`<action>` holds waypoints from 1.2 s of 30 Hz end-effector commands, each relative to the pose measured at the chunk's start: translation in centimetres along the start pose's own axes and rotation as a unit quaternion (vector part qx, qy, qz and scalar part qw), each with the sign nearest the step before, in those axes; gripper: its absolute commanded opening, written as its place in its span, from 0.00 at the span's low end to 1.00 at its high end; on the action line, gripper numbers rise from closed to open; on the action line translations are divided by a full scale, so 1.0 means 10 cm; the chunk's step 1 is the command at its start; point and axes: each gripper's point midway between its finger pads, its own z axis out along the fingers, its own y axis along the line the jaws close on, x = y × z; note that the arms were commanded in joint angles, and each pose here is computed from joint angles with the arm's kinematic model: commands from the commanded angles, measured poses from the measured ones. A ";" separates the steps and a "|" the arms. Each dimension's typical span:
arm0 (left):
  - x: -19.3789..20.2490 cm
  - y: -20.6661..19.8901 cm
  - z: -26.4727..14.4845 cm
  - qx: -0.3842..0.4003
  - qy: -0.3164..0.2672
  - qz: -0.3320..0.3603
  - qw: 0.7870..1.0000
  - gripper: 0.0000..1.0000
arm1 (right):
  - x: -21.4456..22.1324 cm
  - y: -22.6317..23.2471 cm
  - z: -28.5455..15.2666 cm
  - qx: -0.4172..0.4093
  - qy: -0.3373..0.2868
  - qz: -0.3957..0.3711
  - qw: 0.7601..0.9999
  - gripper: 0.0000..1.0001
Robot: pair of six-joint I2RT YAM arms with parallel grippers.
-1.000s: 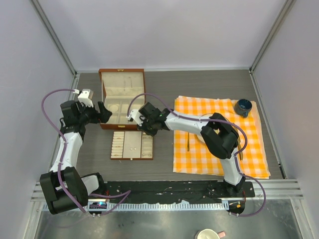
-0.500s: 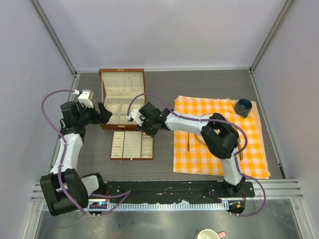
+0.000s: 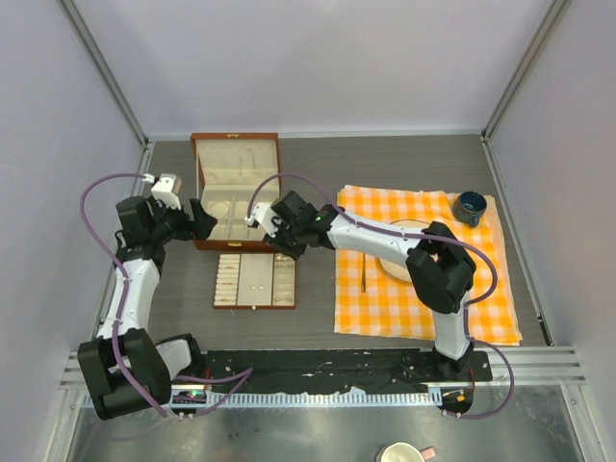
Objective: Organize the mixed jewelry
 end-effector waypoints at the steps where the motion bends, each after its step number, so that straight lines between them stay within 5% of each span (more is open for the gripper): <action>1: -0.08 -0.07 -0.05 0.017 -0.013 0.021 1.000 0.90 | -0.28 -0.07 -0.38 0.023 -0.042 -0.006 0.999 0.34; 16: -0.13 -0.17 -0.09 0.043 -0.010 0.032 0.999 0.91 | -0.16 -0.42 -0.74 0.091 -0.040 0.014 0.995 0.35; 36: -0.31 0.06 -0.05 -0.025 -0.034 0.004 0.999 1.00 | 0.19 -1.64 -1.68 0.204 -0.130 0.179 0.954 0.64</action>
